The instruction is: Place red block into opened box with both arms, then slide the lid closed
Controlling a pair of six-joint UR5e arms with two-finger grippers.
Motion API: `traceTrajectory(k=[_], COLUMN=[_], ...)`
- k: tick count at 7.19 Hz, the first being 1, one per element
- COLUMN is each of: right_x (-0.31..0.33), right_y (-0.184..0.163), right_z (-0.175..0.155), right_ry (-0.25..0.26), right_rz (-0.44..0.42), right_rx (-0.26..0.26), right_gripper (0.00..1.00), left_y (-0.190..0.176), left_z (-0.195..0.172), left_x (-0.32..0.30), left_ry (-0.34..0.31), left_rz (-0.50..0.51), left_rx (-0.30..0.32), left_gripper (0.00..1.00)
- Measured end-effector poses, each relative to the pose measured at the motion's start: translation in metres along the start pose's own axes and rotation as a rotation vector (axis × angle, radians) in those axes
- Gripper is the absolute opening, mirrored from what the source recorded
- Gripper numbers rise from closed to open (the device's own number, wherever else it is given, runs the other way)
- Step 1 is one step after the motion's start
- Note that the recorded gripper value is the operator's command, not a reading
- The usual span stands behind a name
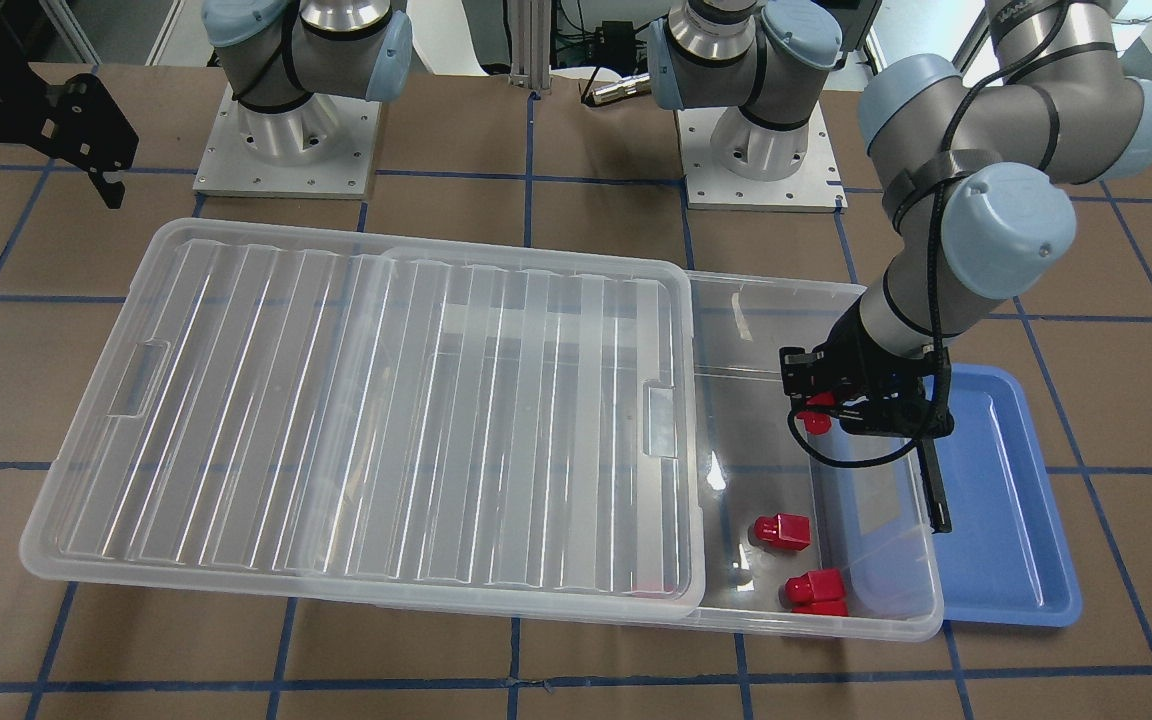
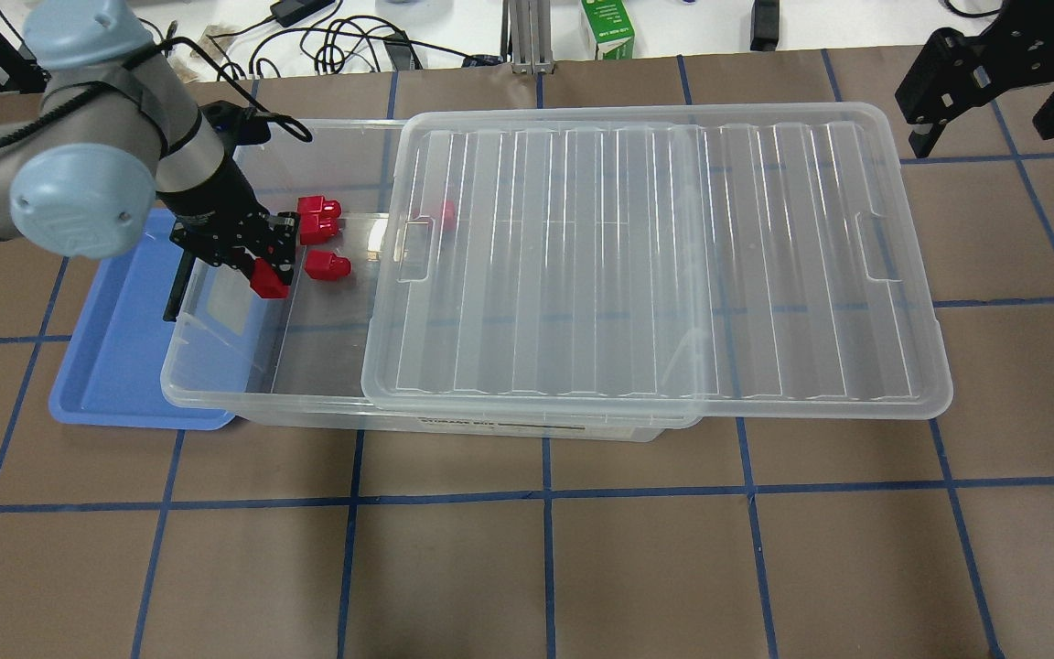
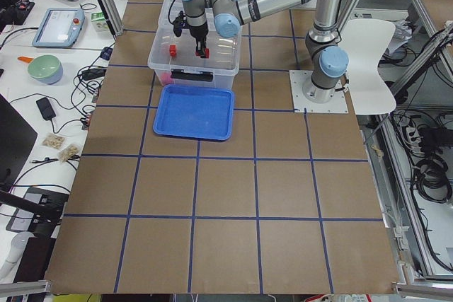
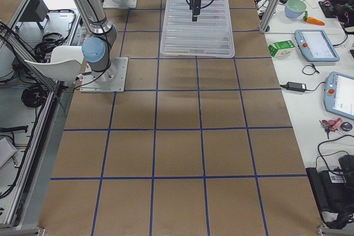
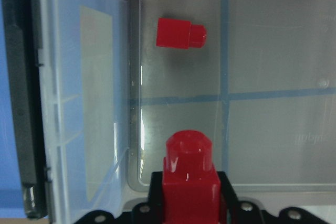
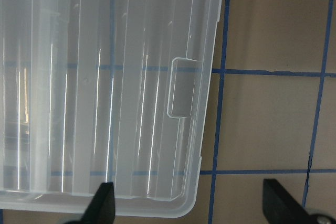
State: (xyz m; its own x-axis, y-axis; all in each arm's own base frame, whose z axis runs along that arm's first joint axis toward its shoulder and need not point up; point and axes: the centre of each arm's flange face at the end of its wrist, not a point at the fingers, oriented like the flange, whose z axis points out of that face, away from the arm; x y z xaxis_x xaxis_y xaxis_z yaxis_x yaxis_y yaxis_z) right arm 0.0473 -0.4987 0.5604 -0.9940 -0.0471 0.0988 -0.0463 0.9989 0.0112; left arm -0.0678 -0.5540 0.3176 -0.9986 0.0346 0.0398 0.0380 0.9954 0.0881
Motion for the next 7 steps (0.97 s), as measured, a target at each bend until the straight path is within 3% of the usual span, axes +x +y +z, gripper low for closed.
traceTrajectory(k=[7], right_x=[-0.005], right_y=[0.002], right_z=[0.007], right_ry=[0.005], right_rz=[0.0], right_rx=[-0.022], right_gripper=[1.0], left_y=[0.01], left_z=[0.083], left_x=[0.017], left_ry=[0.007], left_rz=[0.016], left_rx=[-0.006], left_gripper=[0.0])
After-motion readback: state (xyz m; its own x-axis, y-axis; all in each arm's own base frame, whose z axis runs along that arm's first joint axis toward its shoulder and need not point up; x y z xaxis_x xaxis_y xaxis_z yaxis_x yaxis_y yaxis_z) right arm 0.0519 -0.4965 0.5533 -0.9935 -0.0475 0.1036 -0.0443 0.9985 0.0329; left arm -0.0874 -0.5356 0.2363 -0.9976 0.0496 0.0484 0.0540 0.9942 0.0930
